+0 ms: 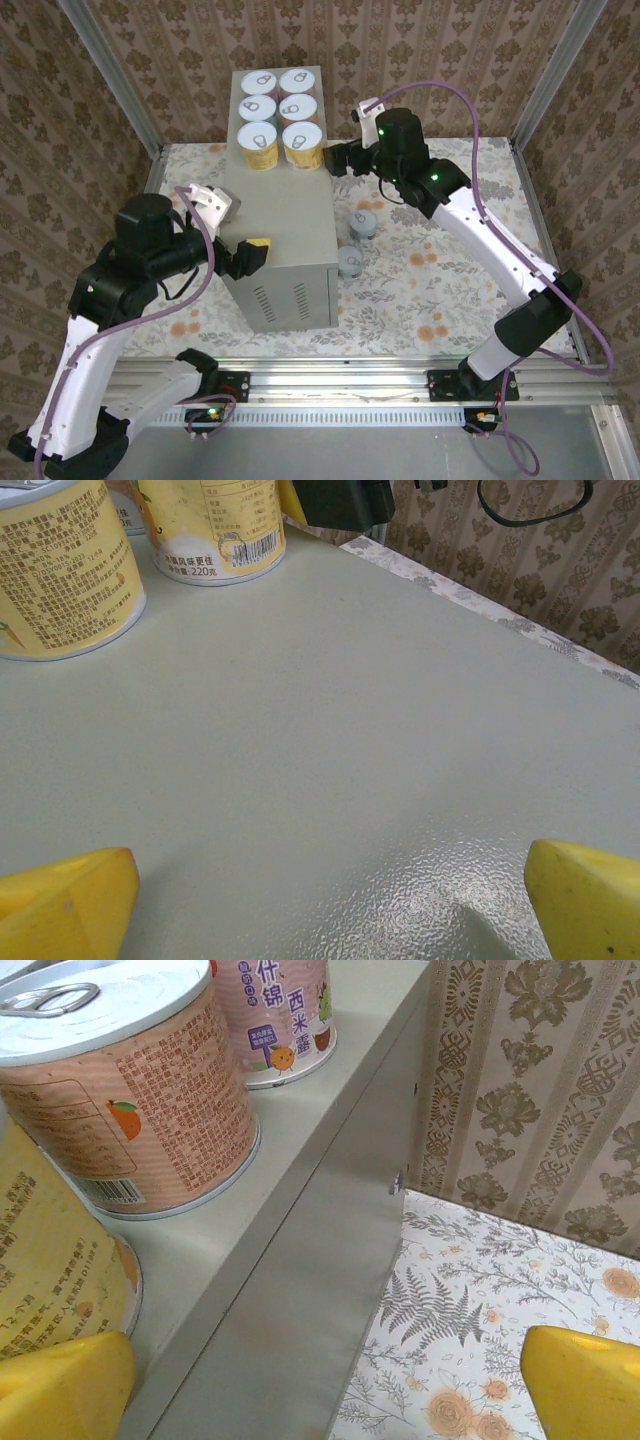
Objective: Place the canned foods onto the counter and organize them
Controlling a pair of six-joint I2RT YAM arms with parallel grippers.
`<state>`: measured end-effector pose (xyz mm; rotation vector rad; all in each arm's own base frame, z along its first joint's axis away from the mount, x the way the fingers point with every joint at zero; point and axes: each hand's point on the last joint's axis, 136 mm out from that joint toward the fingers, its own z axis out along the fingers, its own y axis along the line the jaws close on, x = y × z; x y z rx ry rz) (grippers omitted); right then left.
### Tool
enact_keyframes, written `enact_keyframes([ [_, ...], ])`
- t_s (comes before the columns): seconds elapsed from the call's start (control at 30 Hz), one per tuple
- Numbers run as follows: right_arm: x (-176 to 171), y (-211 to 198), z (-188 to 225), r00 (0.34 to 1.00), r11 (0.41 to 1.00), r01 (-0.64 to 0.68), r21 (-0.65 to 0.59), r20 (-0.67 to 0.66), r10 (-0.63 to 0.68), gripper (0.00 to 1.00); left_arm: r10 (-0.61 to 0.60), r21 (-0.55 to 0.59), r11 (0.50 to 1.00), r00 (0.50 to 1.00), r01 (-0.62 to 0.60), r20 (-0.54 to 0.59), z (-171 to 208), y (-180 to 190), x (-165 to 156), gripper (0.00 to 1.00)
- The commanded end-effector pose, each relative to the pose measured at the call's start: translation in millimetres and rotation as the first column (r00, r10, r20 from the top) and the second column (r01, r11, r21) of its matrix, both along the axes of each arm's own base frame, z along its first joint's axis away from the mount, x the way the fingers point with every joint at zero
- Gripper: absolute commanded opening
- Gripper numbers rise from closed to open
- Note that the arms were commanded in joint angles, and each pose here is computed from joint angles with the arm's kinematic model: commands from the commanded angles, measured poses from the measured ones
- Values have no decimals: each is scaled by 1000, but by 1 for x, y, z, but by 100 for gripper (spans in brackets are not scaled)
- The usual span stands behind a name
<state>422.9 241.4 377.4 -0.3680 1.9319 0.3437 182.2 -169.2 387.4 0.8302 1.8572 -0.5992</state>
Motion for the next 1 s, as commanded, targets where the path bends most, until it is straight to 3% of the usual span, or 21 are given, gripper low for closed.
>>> enact_keyframes([
  [0.0, 3, 4, 7, 1000, 1000, -7, 19, 5, 7, 100, 0, 6, 1000, 999, 0, 43, 4, 2, -1, 100],
  [0.97, -6, -7, 12, 1000, 1000, 18, 4, 23, -18, 100, -2, 2, 1000, 999, 2, 47, 10, 0, 1, 100],
])
